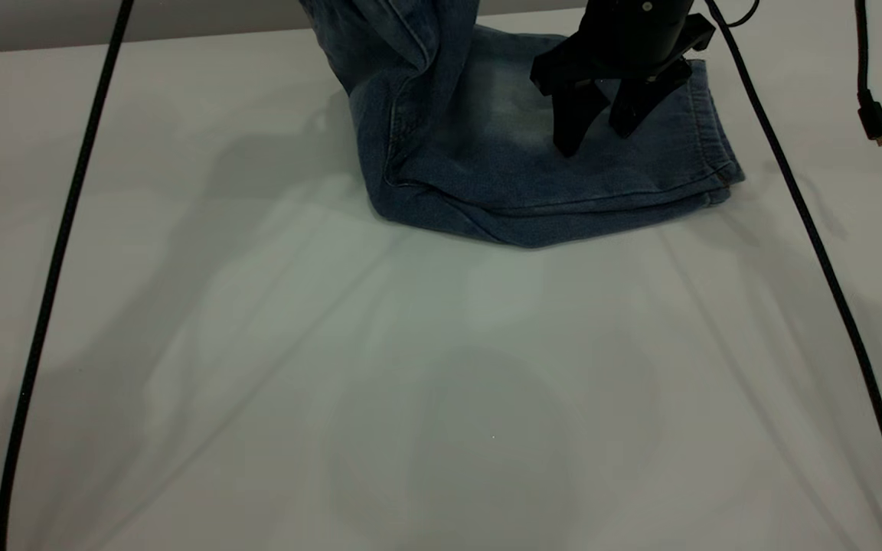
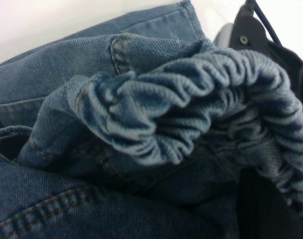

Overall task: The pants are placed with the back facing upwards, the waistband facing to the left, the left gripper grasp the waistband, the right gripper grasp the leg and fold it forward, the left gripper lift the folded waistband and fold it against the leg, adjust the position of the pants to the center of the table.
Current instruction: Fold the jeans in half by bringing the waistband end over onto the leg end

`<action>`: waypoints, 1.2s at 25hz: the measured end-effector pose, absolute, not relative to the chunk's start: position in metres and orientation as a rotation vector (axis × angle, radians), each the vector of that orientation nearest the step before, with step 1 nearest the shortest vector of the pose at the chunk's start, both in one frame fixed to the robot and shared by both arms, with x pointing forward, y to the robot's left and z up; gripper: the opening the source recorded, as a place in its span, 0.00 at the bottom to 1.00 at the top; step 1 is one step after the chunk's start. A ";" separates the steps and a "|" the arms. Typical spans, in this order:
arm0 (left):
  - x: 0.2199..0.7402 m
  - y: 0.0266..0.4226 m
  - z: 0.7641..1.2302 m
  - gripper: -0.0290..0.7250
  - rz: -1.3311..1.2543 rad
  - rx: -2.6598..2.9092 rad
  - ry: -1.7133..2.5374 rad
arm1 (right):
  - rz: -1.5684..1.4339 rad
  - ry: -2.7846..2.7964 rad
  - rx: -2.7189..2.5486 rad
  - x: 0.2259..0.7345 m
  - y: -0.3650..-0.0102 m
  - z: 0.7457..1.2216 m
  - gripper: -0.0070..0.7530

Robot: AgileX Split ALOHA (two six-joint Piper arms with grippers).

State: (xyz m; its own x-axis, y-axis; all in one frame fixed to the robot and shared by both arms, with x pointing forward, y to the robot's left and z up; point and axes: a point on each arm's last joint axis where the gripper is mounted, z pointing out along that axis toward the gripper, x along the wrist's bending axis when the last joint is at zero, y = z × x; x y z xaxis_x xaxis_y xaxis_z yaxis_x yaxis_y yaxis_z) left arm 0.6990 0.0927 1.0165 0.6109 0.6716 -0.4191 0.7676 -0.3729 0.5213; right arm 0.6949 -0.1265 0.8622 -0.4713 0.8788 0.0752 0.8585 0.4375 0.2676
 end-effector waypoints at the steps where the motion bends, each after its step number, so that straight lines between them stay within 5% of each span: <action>1: 0.699 0.091 1.017 0.14 -0.176 2.138 1.125 | 0.417 2.600 1.567 0.697 -0.126 0.867 0.57; 11: 0.691 0.074 1.017 0.14 -0.190 2.160 1.084 | 0.401 2.528 1.543 0.723 -0.130 0.938 0.57; 25: 0.682 0.041 1.012 0.14 -0.138 2.172 0.983 | 0.360 2.181 1.774 0.758 -0.265 1.008 0.57; 30: 0.683 0.019 0.989 0.14 -0.099 2.163 0.955 | 0.421 2.094 1.781 0.762 -0.286 1.029 0.57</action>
State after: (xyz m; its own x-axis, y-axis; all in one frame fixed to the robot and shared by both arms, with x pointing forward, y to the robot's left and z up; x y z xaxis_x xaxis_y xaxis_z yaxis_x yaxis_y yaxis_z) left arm 0.6831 0.0193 0.9886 0.7180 0.6028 -0.3482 0.6615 -0.4351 0.6108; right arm 0.7622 -0.2858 1.0290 -0.1418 0.9868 -0.0784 0.8798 0.1619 0.4469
